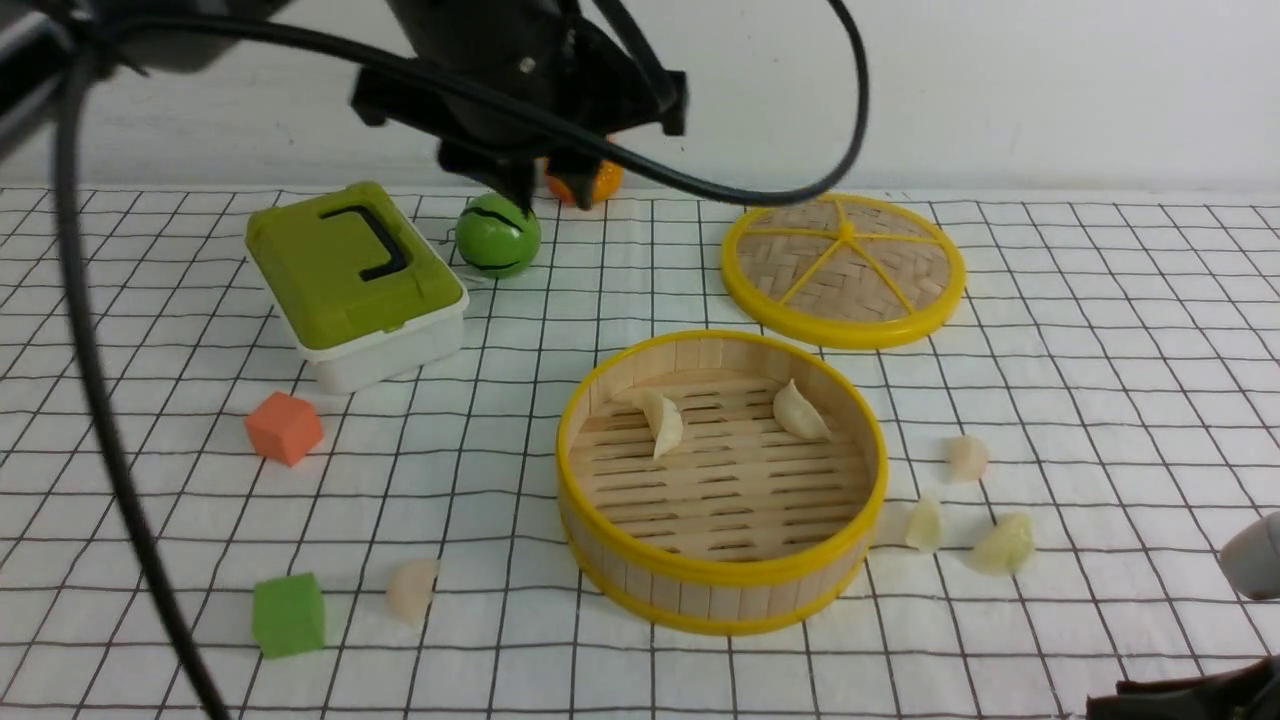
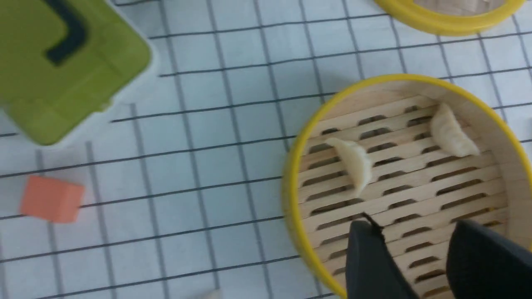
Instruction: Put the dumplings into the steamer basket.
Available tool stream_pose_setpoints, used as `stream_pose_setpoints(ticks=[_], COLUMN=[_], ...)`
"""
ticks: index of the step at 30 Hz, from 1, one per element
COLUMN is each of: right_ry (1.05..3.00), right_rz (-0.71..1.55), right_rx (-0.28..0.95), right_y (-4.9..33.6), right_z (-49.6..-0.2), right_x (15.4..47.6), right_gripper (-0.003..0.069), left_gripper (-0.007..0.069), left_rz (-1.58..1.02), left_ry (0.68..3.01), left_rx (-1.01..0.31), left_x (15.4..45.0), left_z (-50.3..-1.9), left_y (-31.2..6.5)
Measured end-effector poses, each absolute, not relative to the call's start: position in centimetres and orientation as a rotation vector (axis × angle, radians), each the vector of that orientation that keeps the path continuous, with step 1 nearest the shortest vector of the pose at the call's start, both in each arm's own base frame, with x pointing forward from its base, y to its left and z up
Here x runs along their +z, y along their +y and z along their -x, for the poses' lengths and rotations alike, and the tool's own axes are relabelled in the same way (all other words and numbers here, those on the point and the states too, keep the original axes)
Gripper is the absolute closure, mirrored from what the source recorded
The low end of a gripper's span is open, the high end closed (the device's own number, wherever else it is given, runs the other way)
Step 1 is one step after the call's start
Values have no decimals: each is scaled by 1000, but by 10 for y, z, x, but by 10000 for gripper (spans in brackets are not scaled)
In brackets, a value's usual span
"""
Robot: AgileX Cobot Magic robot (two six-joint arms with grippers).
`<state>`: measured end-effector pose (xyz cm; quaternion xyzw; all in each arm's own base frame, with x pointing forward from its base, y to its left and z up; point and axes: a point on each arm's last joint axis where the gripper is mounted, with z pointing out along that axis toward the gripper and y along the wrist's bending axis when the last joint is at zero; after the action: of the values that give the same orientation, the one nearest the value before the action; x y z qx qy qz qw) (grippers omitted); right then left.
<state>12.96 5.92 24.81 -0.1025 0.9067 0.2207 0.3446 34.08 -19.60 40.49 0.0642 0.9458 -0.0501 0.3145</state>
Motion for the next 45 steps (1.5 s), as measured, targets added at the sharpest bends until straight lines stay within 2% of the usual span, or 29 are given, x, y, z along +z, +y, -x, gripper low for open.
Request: stream_pose_setpoints(ticks=[4,7,9,12,15,22,30,33,38,45], right_ry=[2354,2354,2354,2348,2342,2336,2335,2335,2336,2337], right_rz=[266,266,266,262,258,254,254,254,255,256], right_rx=[573,573,573,570,566,562,562,562,563,563], right_y=[59,59,59,59,59,59,59,59,59,59], right_z=[-130,-130,-130,-130,-131,-131,-131,-131,-131,-131], right_x=[248,248,248,248,249,249,249,249,249,249], right_gripper=[484,484,484,481,481,481,480,475,471,463], left_gripper=[356,356,356,356,357,357,356,383,420,412], left_rz=[-143,-14,36,185,219,95,68,59,47,46], left_ry=[2538,2632,2655,2757,2810,2829,2866,2867,2863,2863], left_rx=[-48,-39,-39,-41,-38,-35,-9,-6,-2,0], left_x=[388,327,313,257,230,208,181,174,171,170], left_z=[-330,-326,-326,-322,-318,-328,-336,-338,-340,-340], left_y=[-177,-158,-152,-132,-124,-128,-131,-133,-133,-133])
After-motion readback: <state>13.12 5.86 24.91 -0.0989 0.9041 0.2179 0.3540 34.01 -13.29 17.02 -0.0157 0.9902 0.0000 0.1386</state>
